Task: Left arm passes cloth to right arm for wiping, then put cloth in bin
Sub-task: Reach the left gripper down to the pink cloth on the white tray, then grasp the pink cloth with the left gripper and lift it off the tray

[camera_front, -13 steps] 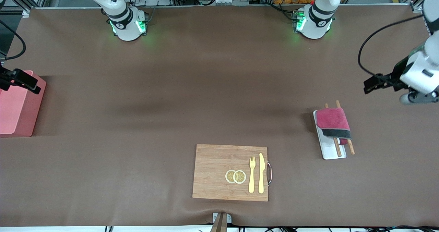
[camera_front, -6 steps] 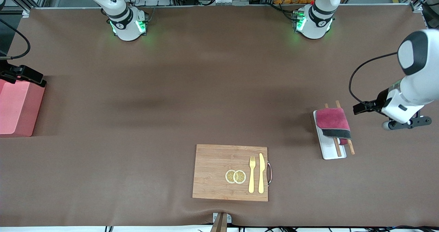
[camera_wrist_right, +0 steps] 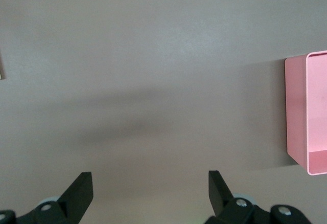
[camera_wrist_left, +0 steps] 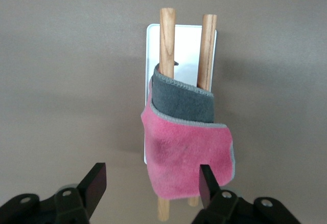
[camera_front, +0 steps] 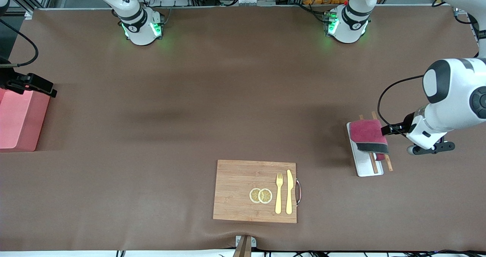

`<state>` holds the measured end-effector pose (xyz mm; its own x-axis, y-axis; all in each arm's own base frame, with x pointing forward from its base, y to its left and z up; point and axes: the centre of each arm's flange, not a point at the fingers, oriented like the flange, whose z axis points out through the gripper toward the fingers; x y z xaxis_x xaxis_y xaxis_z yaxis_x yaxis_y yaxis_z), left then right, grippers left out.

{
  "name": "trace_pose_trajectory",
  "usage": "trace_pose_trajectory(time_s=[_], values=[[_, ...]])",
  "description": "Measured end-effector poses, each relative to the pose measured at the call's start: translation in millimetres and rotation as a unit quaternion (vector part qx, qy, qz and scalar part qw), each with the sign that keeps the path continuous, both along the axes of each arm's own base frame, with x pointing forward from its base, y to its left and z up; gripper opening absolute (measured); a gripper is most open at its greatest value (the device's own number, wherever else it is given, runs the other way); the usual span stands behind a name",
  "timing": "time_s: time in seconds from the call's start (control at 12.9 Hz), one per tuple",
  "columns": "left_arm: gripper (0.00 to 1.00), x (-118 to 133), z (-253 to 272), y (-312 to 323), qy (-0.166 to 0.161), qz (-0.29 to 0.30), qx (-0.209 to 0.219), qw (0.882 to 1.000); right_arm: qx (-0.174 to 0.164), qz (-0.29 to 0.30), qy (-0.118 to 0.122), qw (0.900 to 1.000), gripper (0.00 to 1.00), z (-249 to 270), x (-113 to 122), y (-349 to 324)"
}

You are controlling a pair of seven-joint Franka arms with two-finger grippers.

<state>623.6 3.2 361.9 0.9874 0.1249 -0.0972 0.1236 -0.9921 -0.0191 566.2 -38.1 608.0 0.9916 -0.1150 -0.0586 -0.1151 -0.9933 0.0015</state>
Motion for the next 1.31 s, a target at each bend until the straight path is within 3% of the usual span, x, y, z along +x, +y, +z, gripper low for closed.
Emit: trace_pose_trajectory(time_s=[0.77,1.31], values=[[0.70,5,-44,-1,0.018,-0.001,-0.003,1.000,0.005,-0.002,0.010,1.000,1.00,-6,0,0],[0.55,5,-55,-3,0.025,-0.002,-0.004,1.000,0.006,-0.004,0.013,1.000,1.00,-7,0,-1]])
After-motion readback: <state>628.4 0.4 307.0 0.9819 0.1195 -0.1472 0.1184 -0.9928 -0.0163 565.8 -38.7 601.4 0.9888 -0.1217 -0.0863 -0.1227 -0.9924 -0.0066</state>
